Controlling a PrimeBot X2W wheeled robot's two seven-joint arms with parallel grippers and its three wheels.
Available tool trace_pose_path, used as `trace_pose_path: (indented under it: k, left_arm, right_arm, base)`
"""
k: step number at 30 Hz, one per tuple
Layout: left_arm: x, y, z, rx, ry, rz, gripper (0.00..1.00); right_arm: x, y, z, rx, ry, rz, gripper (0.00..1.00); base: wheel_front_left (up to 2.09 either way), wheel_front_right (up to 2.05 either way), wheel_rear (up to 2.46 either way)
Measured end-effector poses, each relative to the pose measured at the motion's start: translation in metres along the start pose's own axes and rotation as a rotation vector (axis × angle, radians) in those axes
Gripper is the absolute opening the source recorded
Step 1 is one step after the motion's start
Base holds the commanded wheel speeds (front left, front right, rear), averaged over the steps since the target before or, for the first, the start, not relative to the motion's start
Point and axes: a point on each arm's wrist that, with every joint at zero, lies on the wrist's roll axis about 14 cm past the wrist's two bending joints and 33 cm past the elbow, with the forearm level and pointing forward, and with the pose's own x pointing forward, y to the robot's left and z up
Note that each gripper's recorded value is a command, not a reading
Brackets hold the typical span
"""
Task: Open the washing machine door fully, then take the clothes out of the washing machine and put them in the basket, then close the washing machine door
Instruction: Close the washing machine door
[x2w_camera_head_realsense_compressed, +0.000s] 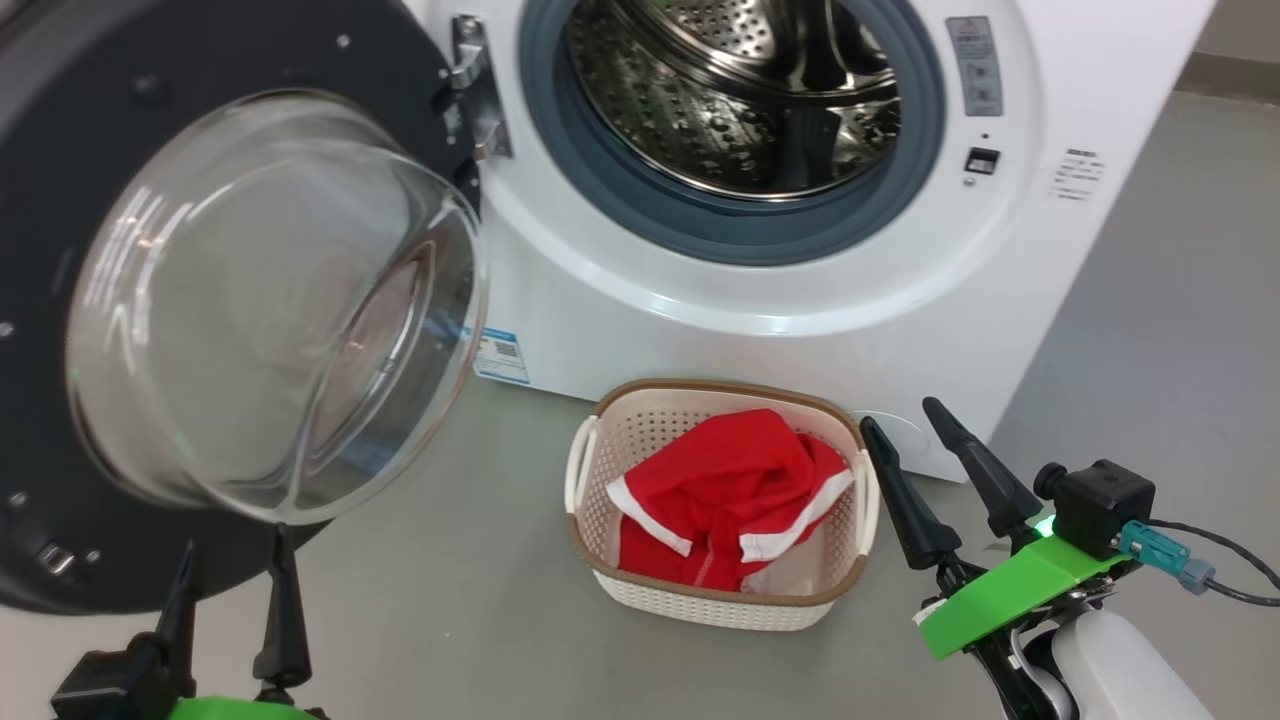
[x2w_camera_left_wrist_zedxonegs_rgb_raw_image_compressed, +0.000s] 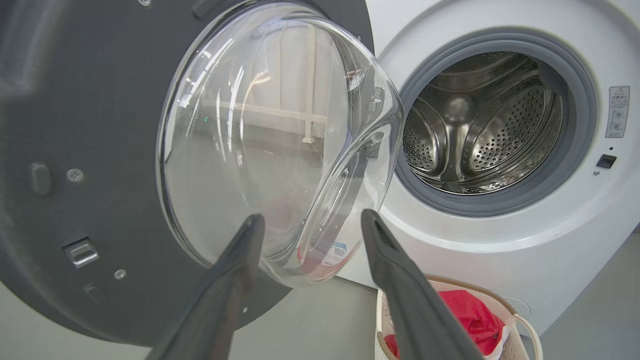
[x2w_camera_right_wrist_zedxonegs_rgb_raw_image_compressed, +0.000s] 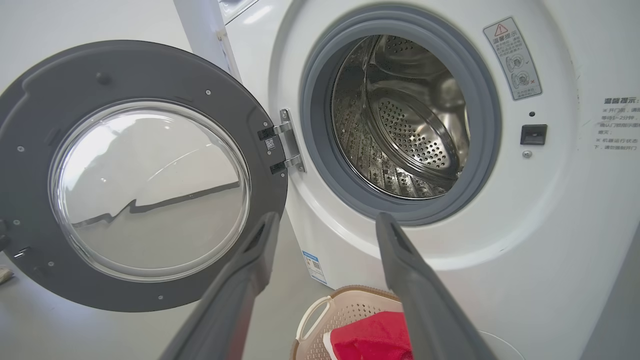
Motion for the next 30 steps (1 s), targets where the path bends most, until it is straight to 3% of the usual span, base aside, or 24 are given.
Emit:
trace_pose_path:
  k: [14,30]
  left_arm:
    - [-0.029,0.042,0.008,0.022,-0.019,0.147,1.0]
    - [-0.037,0.053,0.016,0.033,-0.035,0.177,1.0]
  right_arm:
    - [0.023,0.041,-0.013,0.02,0.027,0.122,1.0]
    - [0.026,0.058,-0.017,0.027,0.042,0.166,1.0]
  base:
    - [0.0,0.0,0.0]
    - [0.0,0.0,0.0]
